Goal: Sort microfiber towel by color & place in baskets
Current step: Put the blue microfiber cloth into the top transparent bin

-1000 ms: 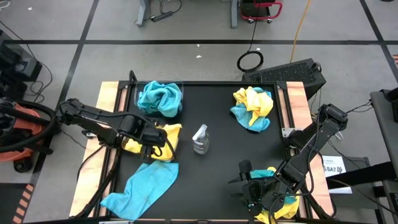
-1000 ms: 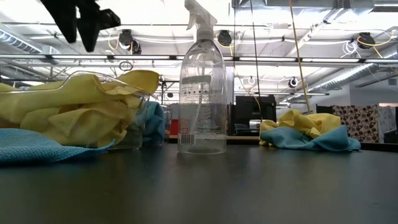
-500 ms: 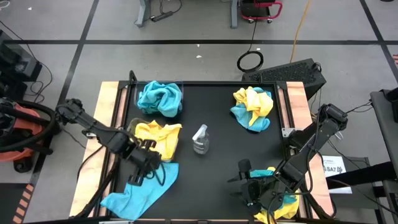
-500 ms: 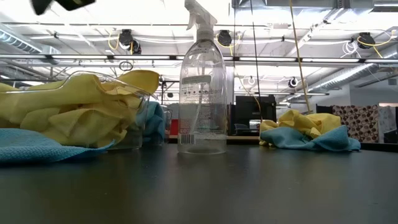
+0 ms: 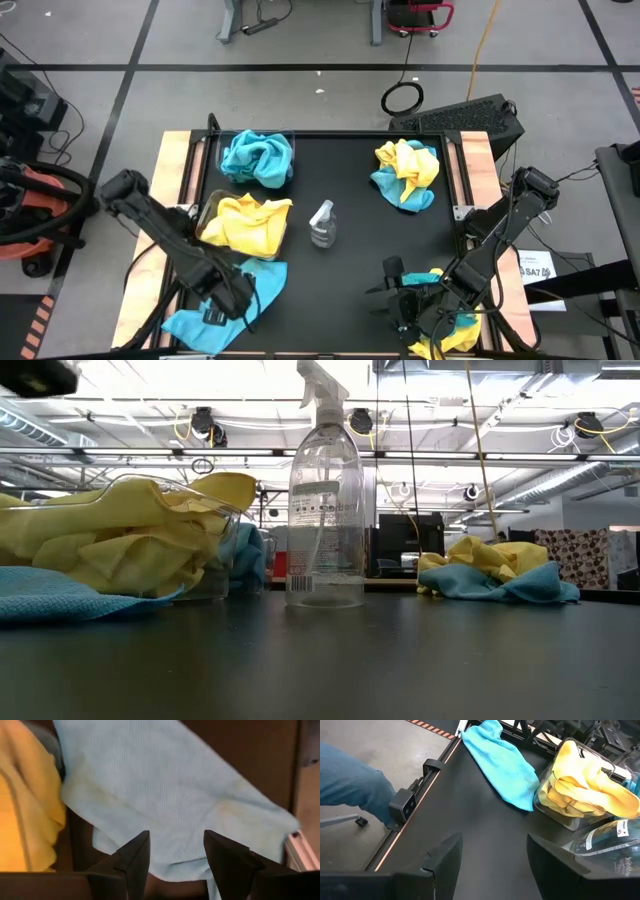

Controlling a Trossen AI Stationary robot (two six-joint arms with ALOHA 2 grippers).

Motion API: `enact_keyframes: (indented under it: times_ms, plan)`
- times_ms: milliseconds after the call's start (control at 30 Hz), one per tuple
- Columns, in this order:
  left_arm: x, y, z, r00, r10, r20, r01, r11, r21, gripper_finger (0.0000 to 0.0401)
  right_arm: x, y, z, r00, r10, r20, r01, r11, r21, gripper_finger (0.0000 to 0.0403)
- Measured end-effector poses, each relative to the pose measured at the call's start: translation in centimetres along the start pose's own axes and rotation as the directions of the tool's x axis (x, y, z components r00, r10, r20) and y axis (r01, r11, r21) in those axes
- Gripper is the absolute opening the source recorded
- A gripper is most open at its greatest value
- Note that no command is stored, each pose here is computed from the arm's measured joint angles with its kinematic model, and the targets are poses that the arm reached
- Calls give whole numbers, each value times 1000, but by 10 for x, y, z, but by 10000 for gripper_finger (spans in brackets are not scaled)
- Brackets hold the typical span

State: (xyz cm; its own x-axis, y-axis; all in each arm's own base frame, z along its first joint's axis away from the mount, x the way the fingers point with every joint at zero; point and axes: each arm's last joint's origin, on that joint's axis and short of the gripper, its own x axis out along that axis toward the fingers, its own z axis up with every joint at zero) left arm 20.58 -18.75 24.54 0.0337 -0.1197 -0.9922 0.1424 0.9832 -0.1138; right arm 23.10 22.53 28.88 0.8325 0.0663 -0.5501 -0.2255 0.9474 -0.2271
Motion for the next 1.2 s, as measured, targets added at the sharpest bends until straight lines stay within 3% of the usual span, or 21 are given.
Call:
enact_keyframes:
  times_ms: [200,400,567,700,1000,1100,1200]
  plan:
    - [30,-14,3,994,61,-85,-64,998,-27,213,0,0,0,1000,0,0,0,1000,-4,215]
    - [54,-28,4,989,96,-115,-104,992,-68,273,0,0,0,1000,0,0,0,1000,-5,215]
    - [67,-39,5,992,81,-99,-89,993,-81,322,0,0,0,1000,0,0,0,1000,-13,215]
    - [79,-44,8,992,77,-101,-85,994,-73,337,0,0,0,1000,0,0,0,1000,-15,215]
    - [109,-45,9,971,142,-192,-156,986,-59,326,2,1,-4,1000,1,0,-1,1000,-17,215]
    - [111,-45,10,971,136,-197,-147,988,-41,287,5,2,-9,1000,2,-3,-2,1000,-15,215]
    - [111,-44,10,969,137,-203,-146,989,-28,216,9,3,-16,1000,1,-7,-1,1000,-5,215]
